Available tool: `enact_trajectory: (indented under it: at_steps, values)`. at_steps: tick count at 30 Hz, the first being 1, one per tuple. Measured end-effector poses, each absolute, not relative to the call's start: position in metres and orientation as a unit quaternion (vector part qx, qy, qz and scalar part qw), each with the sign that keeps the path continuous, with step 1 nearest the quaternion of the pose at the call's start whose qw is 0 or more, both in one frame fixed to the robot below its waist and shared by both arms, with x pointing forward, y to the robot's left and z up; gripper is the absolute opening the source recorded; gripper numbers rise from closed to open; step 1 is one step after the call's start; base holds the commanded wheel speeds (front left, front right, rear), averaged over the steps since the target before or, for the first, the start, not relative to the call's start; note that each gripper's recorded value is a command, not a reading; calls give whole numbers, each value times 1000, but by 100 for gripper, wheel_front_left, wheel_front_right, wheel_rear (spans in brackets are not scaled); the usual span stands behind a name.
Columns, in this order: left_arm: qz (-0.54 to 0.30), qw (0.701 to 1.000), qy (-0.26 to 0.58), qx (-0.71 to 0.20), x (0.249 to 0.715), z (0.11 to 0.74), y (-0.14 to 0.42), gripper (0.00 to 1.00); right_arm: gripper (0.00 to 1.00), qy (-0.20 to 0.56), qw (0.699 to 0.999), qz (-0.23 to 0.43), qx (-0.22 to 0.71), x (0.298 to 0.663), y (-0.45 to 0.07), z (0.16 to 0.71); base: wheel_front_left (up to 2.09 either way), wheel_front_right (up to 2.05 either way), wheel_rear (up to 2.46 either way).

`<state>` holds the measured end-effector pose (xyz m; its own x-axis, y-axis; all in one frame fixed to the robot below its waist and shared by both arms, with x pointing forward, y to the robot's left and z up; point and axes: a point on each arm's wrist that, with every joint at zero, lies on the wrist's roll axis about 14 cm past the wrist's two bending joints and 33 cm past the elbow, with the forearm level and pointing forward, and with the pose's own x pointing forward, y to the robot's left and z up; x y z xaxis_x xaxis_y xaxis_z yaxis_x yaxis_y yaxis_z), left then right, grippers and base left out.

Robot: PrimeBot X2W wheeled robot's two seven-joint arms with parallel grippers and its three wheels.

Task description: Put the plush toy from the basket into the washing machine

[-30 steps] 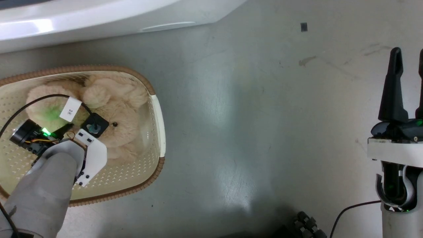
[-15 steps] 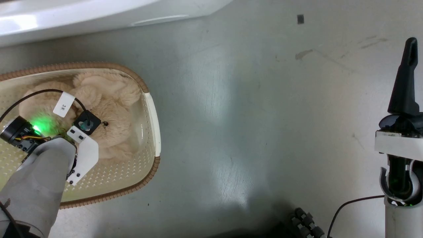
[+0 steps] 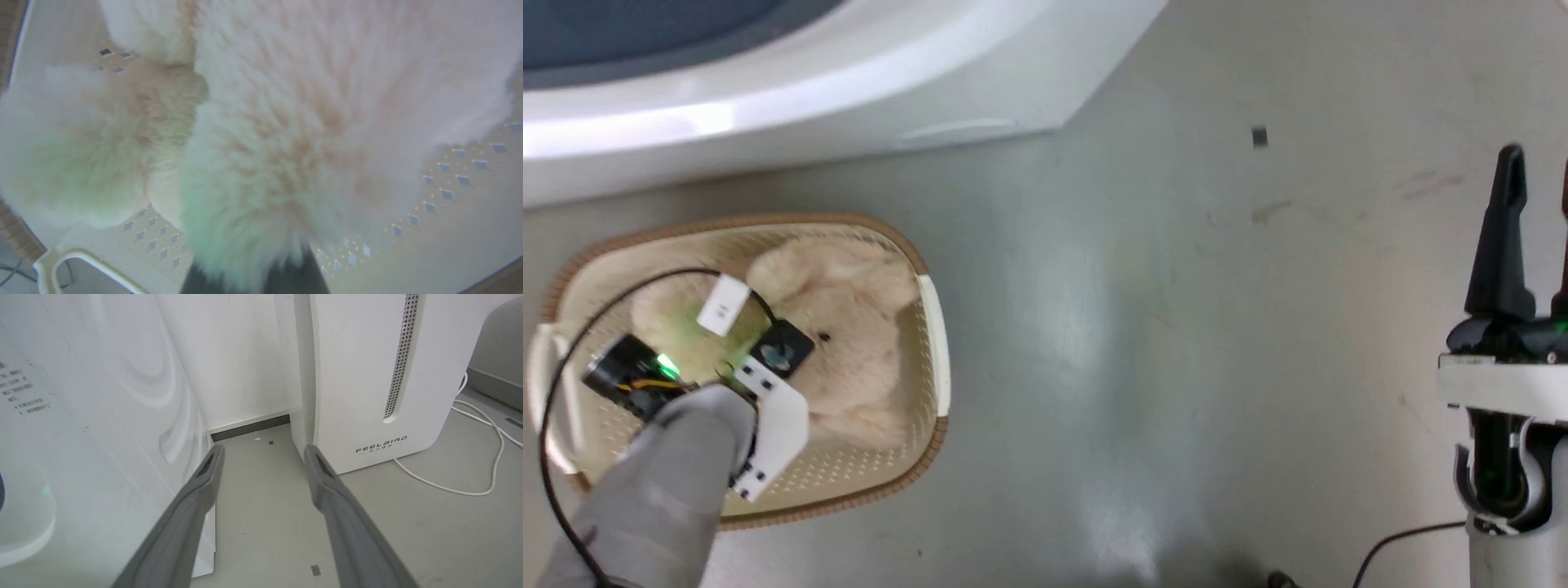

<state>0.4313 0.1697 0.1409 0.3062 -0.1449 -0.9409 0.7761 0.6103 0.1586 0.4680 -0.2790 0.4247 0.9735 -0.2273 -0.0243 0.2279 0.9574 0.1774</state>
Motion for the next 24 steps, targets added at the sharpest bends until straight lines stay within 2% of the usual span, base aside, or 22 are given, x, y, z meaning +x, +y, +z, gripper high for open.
enact_trajectory:
  at_steps: [24]
  values:
    - [-250,867,373,217,405,274,153,0,100,-45,990,-76,109,425,-247,486,0,0,0]
